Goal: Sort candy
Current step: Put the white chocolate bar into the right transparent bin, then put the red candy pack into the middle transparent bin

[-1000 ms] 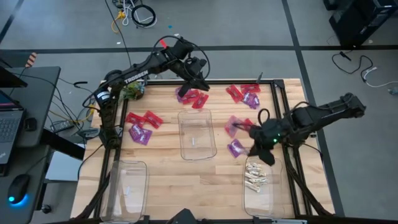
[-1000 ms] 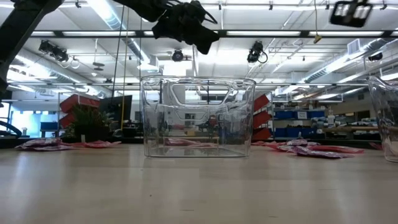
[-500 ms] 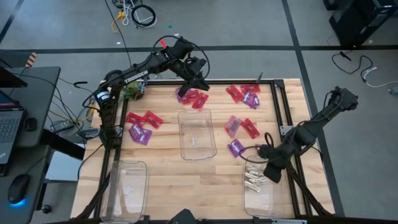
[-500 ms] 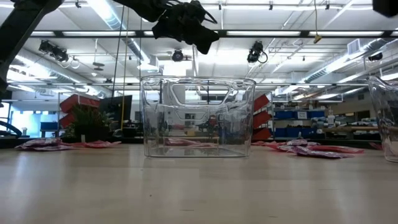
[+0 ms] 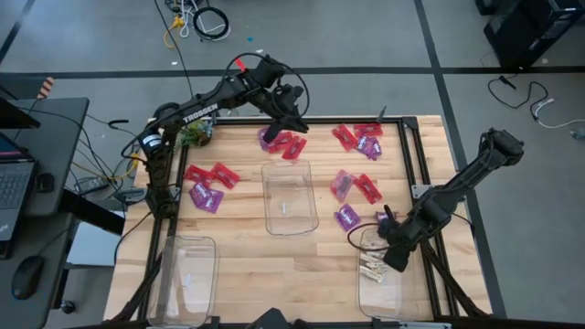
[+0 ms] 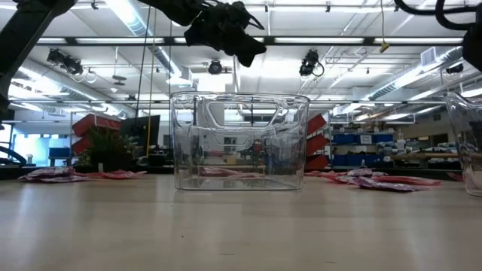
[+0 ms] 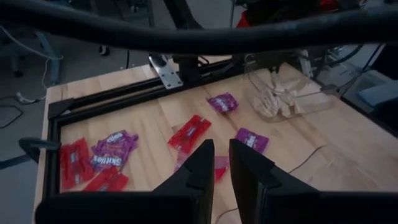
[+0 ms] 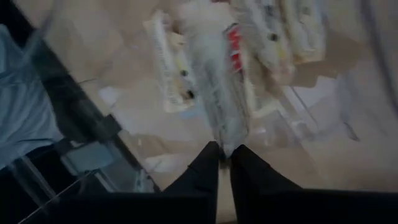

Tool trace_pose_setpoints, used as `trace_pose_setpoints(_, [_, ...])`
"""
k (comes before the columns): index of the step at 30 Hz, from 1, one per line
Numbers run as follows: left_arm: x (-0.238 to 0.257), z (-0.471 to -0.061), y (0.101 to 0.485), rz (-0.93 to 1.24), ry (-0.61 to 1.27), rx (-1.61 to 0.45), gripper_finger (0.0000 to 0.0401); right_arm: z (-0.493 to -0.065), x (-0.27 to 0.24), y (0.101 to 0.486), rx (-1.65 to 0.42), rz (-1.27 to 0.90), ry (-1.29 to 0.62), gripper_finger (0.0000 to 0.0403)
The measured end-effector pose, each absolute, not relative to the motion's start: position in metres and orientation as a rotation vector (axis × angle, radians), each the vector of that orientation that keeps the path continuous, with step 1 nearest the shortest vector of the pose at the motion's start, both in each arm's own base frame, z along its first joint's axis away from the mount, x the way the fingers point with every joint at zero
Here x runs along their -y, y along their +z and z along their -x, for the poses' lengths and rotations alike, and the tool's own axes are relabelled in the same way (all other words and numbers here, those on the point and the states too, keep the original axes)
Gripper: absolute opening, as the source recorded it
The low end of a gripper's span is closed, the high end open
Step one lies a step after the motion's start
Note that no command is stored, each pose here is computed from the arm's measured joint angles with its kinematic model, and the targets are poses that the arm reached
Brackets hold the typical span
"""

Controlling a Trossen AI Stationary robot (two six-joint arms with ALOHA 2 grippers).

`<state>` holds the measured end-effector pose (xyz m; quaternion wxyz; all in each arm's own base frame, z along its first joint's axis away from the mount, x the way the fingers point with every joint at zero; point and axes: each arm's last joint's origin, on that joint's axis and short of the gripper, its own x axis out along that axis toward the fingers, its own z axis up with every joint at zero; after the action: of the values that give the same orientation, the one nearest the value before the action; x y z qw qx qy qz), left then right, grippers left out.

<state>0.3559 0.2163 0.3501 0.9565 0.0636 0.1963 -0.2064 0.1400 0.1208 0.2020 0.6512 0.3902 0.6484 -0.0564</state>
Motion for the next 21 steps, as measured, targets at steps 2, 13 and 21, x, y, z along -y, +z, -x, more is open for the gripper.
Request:
trace_pose_setpoints(2, [-0.216,-0.355,0.348,-0.129,-0.406,-0.426,0.005,-0.142,-0.122,0.206,-1.461,-0.886,-0.113,0.0058])
trace_pose_setpoints(13, [-0.206,-0.346,0.335,-0.121,-0.449,-0.577,0.0003,-0.157,-0.121,0.248,-1.308,-0.816,-0.04,0.0189])
trace_pose_setpoints(21, [-0.201,-0.355,0.334,-0.165,-0.428,-0.554,0.0001,-0.173,-0.093,0.279,-1.095,-0.507,-0.098,0.0139])
